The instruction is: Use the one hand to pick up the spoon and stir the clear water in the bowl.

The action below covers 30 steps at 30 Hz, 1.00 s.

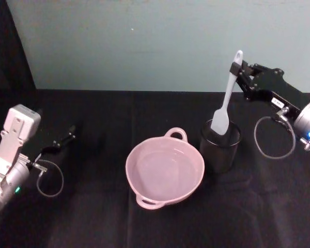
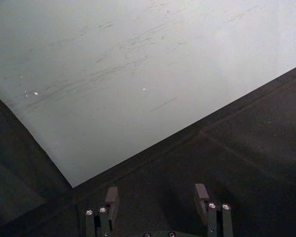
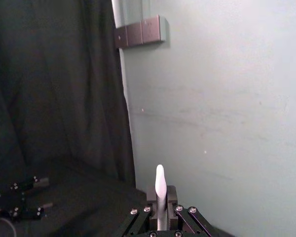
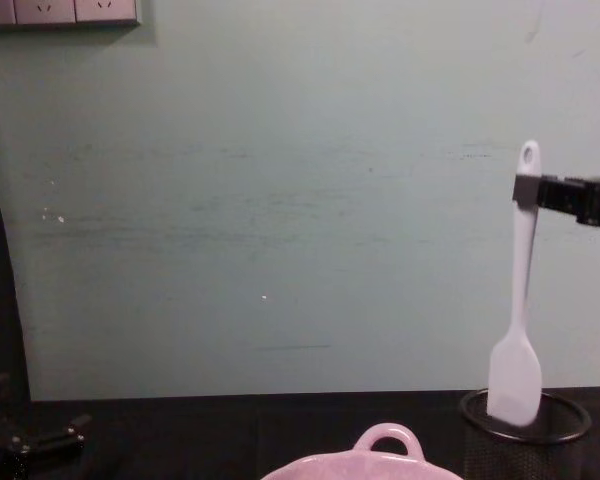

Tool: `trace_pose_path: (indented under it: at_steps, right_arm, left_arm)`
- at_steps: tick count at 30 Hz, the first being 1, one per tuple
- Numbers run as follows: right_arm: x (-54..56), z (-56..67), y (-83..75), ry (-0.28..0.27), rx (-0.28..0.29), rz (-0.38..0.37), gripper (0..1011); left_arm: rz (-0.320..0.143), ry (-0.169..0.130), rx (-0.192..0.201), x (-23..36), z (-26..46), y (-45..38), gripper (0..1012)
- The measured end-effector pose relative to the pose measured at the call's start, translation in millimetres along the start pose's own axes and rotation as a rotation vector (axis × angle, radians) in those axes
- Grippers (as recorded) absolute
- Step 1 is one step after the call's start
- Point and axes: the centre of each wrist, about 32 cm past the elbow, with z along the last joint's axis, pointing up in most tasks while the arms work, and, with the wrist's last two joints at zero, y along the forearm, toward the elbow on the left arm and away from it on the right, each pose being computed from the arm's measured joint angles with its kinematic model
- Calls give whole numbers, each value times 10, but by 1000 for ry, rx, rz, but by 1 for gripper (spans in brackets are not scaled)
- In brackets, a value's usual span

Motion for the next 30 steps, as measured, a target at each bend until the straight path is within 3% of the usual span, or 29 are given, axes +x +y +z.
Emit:
trace_pose_path:
  at_steps: [7,17,30]
  right_arm:
    - [35,-79,24,45,-48,4,120]
    - [102,-273,53,164,-119,22,121]
    - [235,-443,-31,317,-128,4,121]
  left_arm:
    - [0,0,0,0,0,0,1005]
    - [0,0,0,0,0,0,1005]
    - [0,0,0,0,0,0,1005]
